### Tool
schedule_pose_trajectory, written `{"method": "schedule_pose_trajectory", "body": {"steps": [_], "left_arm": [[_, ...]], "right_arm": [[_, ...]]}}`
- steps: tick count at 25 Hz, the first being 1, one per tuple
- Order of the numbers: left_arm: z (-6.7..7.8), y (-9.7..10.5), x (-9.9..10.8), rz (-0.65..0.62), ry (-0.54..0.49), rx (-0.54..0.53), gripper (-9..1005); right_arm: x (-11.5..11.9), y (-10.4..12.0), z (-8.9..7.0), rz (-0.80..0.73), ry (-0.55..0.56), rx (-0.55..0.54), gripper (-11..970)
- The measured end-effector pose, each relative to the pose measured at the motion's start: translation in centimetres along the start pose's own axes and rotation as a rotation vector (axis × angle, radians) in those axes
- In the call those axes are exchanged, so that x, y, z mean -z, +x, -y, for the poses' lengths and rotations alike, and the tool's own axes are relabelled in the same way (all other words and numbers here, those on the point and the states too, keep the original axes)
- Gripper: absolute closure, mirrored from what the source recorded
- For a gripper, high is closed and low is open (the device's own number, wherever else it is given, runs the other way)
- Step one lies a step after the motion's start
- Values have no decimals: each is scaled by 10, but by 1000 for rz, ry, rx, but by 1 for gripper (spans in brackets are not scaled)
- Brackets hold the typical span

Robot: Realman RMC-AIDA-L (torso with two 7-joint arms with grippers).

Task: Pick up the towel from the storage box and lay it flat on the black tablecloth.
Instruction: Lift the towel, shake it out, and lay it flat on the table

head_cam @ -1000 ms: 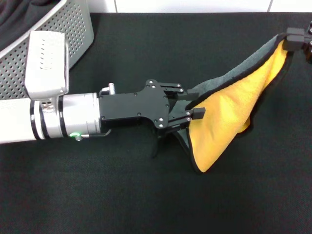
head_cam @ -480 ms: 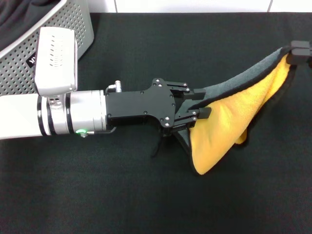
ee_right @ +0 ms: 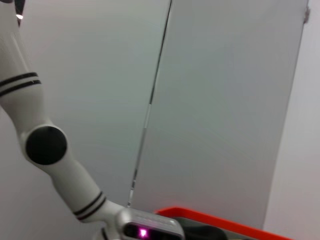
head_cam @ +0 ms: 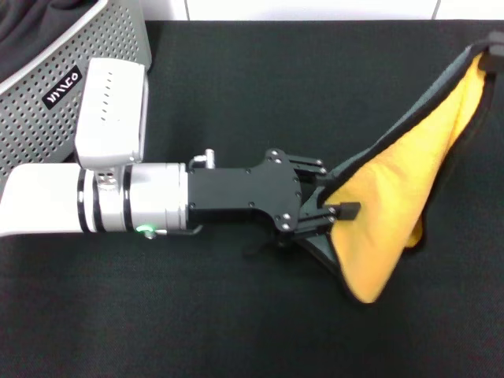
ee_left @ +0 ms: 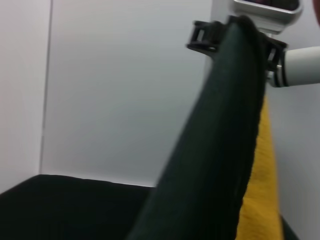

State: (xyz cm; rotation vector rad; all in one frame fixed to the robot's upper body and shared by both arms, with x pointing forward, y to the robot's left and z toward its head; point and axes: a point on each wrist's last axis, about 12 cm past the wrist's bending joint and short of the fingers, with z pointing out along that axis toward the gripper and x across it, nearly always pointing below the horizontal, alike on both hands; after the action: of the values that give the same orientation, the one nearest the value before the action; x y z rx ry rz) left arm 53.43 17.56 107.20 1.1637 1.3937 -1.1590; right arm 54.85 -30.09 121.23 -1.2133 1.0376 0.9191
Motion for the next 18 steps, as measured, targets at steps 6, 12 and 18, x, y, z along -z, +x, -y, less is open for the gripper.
{"method": "schedule_pose_trajectory", "body": {"steps": [6, 12, 18], "left_arm": [[6, 0, -6, 7, 50, 9, 607], [8, 2, -8, -1, 66, 14, 609], [7, 4, -9, -8, 49, 18, 613]], "right_arm": [[-2, 2, 7, -31, 36, 13, 957], [-6, 2, 13, -44, 59, 27, 957], [-11, -4, 19, -10, 93, 71, 957]]}}
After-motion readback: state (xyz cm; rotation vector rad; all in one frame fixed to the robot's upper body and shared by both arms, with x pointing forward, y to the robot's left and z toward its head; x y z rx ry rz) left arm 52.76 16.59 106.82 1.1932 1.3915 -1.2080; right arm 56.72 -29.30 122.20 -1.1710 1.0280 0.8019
